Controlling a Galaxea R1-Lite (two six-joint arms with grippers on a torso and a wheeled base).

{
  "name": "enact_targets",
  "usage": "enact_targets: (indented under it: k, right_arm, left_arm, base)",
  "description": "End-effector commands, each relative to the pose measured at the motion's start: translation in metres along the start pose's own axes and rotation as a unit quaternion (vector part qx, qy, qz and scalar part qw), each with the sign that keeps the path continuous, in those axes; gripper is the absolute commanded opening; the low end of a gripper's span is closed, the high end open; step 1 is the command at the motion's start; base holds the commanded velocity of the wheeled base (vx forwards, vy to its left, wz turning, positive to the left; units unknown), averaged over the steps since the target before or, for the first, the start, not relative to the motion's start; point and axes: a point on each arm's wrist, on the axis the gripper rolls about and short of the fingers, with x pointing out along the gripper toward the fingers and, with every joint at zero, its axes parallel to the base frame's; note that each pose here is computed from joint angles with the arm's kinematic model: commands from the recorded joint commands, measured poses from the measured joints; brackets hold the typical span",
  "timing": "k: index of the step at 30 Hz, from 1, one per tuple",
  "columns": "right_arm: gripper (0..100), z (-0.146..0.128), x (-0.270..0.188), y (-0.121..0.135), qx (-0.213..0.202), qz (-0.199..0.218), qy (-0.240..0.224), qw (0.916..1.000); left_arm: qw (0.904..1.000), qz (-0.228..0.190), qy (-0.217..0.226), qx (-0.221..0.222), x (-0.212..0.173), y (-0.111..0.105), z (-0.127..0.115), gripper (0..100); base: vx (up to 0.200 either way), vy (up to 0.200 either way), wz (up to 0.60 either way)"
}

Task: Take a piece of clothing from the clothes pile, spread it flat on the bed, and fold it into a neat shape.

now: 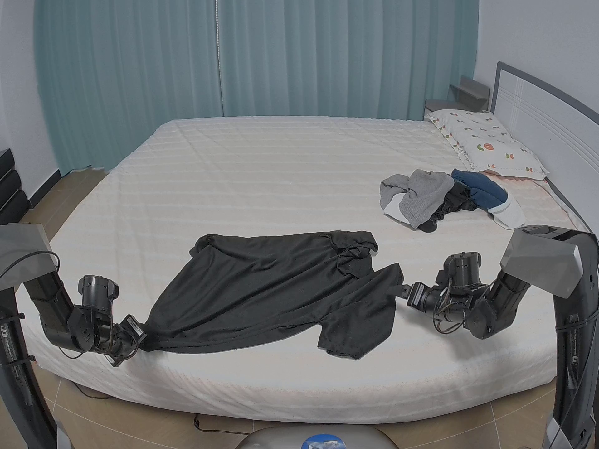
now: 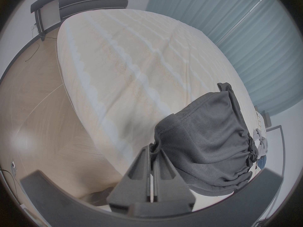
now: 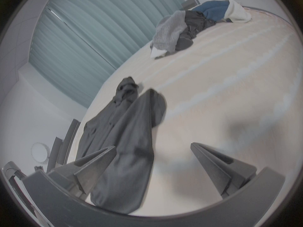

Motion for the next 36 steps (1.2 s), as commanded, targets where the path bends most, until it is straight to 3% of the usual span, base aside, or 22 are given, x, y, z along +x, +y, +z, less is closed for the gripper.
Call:
enact_targets:
  k: [1, 15, 24, 25, 36]
  right_arm:
    - [100, -0.018, -0.034, 0.014, -0.005, 0.008, 0.04, 0.9991]
    - [100, -0.057, -0.02, 0.037, -0.032, 0.024, 0.088, 0.9953]
    - [100, -0.054, -0.014, 0.039, -0.034, 0.026, 0.083, 0.9956]
    - [0, -0.054, -0.014, 0.039, -0.034, 0.026, 0.083, 0.9956]
    - [0, -0.042, -0.062, 0.034, -0.023, -0.01, 0.096, 0.9951]
  left_arm:
    - [1.0, -0.002, -0.001, 0.0, 0.0, 0.001, -0.001, 0]
    - [1.0, -0.004, -0.003, 0.0, -0.001, 0.002, -0.002, 0]
    - [1.0, -0.005, -0.003, 0.001, -0.001, 0.002, -0.002, 0]
    - [1.0, -0.005, -0.003, 0.001, -0.001, 0.002, -0.002, 0]
    - [1.0, -0.002, -0.001, 0.005, -0.003, 0.004, -0.005, 0]
  base:
    - [0.0, 0.0, 0.0]
    - [0.0, 0.0, 0.0]
    - [0.0, 0.0, 0.0]
    - [0.0, 0.0, 0.0]
    - [0.0, 0.0, 0.0]
